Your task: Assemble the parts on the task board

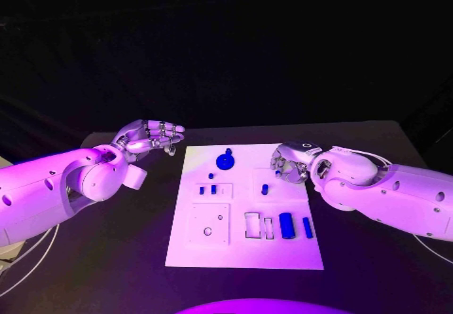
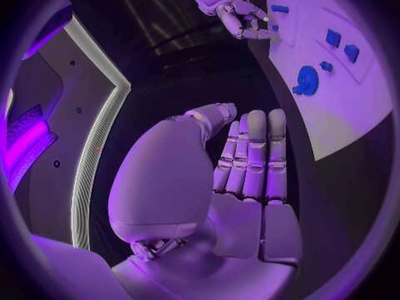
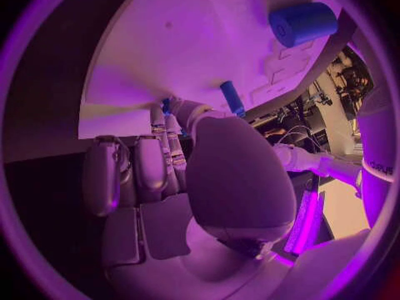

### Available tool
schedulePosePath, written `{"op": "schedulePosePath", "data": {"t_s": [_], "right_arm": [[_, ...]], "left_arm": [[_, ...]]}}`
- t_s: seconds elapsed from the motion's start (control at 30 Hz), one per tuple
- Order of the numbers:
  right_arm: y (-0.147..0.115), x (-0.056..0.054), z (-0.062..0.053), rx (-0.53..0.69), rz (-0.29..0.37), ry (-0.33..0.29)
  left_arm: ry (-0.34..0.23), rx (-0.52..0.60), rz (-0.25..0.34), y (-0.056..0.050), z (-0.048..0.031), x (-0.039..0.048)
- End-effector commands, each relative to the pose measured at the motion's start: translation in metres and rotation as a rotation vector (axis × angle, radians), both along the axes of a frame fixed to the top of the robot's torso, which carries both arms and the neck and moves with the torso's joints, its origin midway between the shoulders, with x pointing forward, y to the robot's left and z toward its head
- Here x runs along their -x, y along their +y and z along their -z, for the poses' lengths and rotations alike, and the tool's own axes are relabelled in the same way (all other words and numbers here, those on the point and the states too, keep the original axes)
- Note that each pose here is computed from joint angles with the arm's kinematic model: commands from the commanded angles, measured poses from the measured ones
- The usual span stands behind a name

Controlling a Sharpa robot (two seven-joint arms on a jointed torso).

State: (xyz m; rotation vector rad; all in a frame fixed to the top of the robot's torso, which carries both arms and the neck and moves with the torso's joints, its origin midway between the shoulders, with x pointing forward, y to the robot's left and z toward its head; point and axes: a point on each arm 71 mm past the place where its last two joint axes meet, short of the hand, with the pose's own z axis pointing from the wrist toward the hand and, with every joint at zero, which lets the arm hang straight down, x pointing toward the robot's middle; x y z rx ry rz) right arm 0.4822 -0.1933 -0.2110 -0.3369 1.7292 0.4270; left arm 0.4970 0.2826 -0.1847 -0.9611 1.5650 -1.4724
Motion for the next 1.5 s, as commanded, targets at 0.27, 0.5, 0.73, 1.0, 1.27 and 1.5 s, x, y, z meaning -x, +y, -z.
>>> {"op": "schedulePosePath", "data": {"t_s": [0.27, 0.5, 0.73, 1.0, 1.27, 1.5], "right_arm": [[0.008, 0.01, 0.018, 0.059, -0.035, 0.084], [0.007, 0.01, 0.019, 0.12, -0.019, 0.068], [0.009, 0.011, 0.018, 0.155, -0.015, 0.017], [0.012, 0.012, 0.014, 0.129, -0.018, -0.037], [0.014, 0.014, 0.011, 0.105, -0.012, -0.066], [0.012, 0.015, 0.009, 0.064, 0.001, -0.064]], "left_arm": [[-0.007, 0.016, 0.019, -0.001, -0.0019, 0.0001], [-0.004, 0.011, 0.026, -0.002, -0.0016, 0.0003], [-0.005, 0.005, 0.027, -0.002, -0.0015, 0.0003], [-0.009, 0.002, 0.023, -0.002, -0.0017, 0.0004], [-0.013, 0.001, 0.02, -0.001, -0.002, 0.0006], [-0.014, -0.001, 0.017, 0.0, -0.0021, 0.0006]]}}
